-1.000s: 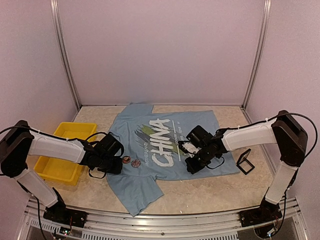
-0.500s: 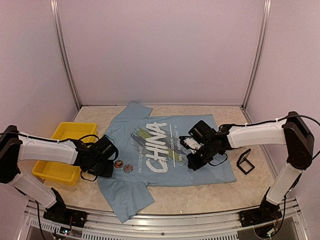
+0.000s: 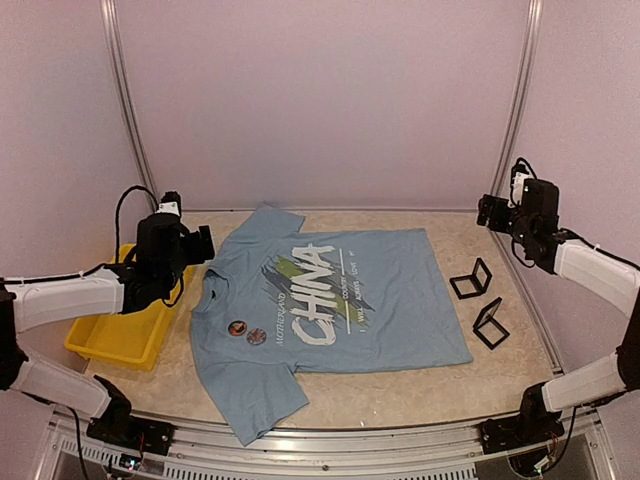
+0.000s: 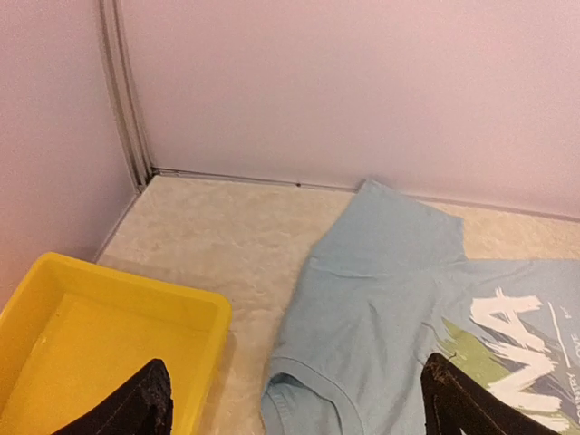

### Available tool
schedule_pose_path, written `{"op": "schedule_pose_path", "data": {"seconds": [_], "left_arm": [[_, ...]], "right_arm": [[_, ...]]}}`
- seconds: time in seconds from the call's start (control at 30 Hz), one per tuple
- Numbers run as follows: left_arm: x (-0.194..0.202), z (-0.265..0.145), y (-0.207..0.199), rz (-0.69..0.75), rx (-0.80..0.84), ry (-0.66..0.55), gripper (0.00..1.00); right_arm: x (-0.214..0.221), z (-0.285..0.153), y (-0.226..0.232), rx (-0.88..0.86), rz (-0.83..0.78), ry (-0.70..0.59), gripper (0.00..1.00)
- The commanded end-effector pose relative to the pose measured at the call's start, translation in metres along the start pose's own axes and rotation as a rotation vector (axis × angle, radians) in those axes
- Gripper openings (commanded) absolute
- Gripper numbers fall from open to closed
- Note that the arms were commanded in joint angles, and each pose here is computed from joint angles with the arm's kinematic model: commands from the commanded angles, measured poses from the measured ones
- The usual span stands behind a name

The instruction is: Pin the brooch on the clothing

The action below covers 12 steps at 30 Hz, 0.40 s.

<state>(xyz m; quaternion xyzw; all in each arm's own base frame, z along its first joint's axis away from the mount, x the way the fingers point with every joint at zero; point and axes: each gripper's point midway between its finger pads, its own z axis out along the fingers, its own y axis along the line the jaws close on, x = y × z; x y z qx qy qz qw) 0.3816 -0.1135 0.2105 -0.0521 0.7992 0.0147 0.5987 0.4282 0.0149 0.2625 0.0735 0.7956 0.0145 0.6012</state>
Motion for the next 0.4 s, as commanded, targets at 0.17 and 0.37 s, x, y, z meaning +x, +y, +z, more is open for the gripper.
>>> {"op": "schedule_pose_path", "data": {"seconds": [0.17, 0.37], "left_arm": [[-0.030, -0.013, 0.068, 0.094, -0.175, -0.342, 0.97], [-0.004, -0.002, 0.067, 0.137, -0.168, -0.302, 0.98]], "right_arm": [[0.037, -0.034, -0.061, 0.282, 0.022, -0.152, 1.00], [0.069, -0.046, -0.063, 0.248, -0.009, -0.170, 0.99]]}}
